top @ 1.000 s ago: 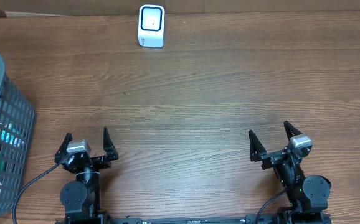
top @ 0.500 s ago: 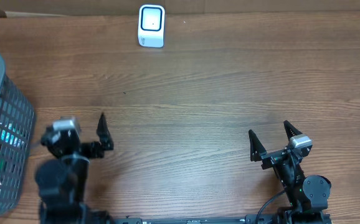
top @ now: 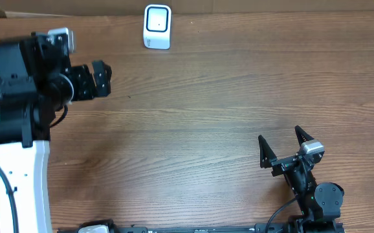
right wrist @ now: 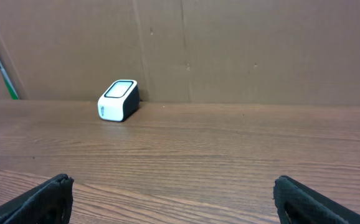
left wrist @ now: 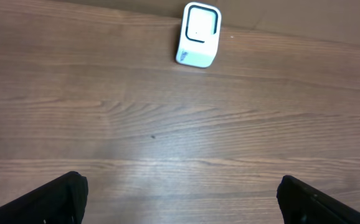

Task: Scan the item barcode
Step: 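Reach the left gripper into the basket and grasp the green-lidded jar, then carry the green-lidded jar forward and set it on the table, then reach the left gripper into the basket and grasp the orange Kleenex pack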

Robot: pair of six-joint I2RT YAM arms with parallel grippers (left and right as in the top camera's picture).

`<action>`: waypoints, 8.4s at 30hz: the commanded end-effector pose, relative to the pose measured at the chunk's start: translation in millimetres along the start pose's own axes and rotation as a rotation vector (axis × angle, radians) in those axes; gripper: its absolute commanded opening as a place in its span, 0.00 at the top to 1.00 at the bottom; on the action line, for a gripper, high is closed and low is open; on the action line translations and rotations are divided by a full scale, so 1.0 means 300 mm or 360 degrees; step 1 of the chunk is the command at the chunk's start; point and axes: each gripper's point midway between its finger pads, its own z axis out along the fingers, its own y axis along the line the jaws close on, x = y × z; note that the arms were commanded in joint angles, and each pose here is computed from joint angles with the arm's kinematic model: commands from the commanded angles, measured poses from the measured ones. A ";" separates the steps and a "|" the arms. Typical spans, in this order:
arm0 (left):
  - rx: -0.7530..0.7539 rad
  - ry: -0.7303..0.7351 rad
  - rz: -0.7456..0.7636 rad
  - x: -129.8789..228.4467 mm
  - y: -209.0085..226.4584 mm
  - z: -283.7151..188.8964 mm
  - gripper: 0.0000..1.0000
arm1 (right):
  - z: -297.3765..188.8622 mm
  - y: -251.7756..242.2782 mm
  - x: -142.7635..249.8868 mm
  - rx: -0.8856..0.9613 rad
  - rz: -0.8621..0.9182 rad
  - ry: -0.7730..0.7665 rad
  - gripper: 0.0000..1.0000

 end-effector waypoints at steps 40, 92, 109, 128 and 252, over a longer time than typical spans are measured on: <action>-0.1494 -0.0189 -0.1834 0.241 1.124 -0.403 0.00 | 0.001 0.000 0.007 0.0001 0.0001 -0.0004 0.00; -0.1427 0.0571 -0.1940 0.668 1.250 -0.057 0.58 | 0.001 0.000 0.008 0.0001 0.0001 -0.0003 0.00; -0.0628 -0.0532 -0.1347 -0.241 0.772 -0.492 0.65 | 0.001 0.000 0.007 0.0001 0.0001 -0.0004 0.00; -0.0144 0.0525 -0.0202 -0.029 -0.086 0.088 0.62 | 0.001 0.000 0.007 0.0001 0.0001 -0.0004 0.00; -0.0759 -0.0193 -0.1323 -0.021 1.132 -0.117 0.96 | 0.001 0.000 0.007 0.0001 0.0001 -0.0004 0.00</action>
